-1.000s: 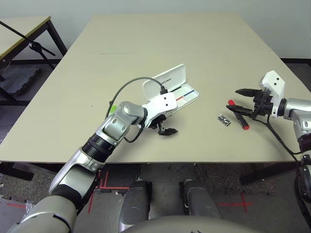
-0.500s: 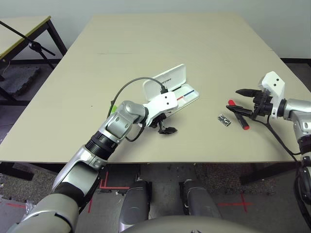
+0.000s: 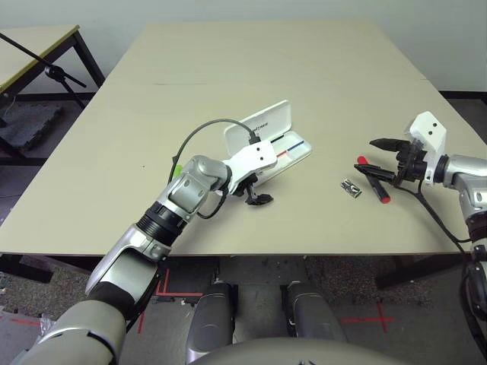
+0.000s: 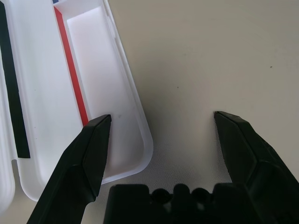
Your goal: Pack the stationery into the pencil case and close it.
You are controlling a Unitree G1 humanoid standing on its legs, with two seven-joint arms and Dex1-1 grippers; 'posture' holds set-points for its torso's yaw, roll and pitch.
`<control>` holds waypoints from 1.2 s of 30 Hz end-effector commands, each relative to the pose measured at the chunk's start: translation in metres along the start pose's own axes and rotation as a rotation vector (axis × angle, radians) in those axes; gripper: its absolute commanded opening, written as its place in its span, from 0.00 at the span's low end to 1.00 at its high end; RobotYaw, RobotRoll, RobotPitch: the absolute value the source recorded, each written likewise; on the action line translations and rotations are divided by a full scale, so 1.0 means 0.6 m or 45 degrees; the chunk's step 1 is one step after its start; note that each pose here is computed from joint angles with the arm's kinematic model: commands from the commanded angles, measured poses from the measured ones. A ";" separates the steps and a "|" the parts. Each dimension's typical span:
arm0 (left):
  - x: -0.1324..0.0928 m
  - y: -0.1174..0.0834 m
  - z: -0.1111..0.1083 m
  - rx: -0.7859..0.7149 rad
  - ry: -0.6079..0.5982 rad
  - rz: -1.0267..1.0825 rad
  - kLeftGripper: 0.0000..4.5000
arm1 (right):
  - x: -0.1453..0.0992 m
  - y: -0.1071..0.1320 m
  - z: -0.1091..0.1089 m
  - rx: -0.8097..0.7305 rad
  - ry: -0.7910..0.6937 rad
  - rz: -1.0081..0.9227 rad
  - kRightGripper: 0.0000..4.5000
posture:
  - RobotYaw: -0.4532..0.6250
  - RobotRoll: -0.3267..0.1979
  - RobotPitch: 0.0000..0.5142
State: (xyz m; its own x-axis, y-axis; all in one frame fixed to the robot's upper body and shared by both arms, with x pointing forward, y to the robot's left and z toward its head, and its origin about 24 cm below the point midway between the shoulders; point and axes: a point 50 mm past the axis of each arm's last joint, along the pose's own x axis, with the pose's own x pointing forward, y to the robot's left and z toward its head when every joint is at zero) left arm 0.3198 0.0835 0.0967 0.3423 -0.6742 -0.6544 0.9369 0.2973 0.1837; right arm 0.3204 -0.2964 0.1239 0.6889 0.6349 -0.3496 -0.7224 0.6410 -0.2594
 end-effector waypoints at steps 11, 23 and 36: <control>0.001 -0.008 -0.007 -0.036 0.071 -0.078 0.17 | 0.002 0.003 -0.007 -0.003 -0.011 -0.024 1.00 | 0.41 0.62 0.10; -0.021 0.006 0.012 0.027 0.037 -0.065 0.01 | 0.007 0.010 -0.010 0.011 -0.012 0.015 1.00 | 0.41 0.62 0.10; -0.080 -0.033 -0.018 0.265 0.083 -0.250 0.01 | -0.008 0.021 0.008 0.073 0.047 0.250 1.00 | 0.43 0.62 0.10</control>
State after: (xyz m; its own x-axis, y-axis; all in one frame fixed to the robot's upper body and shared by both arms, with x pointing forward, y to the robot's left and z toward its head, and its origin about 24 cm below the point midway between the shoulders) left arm 0.2912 0.1225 0.1133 0.1955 -0.6379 -0.7449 0.9788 0.0792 0.1890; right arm 0.3091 -0.2907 0.1274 0.5441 0.7302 -0.4132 -0.8304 0.5391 -0.1409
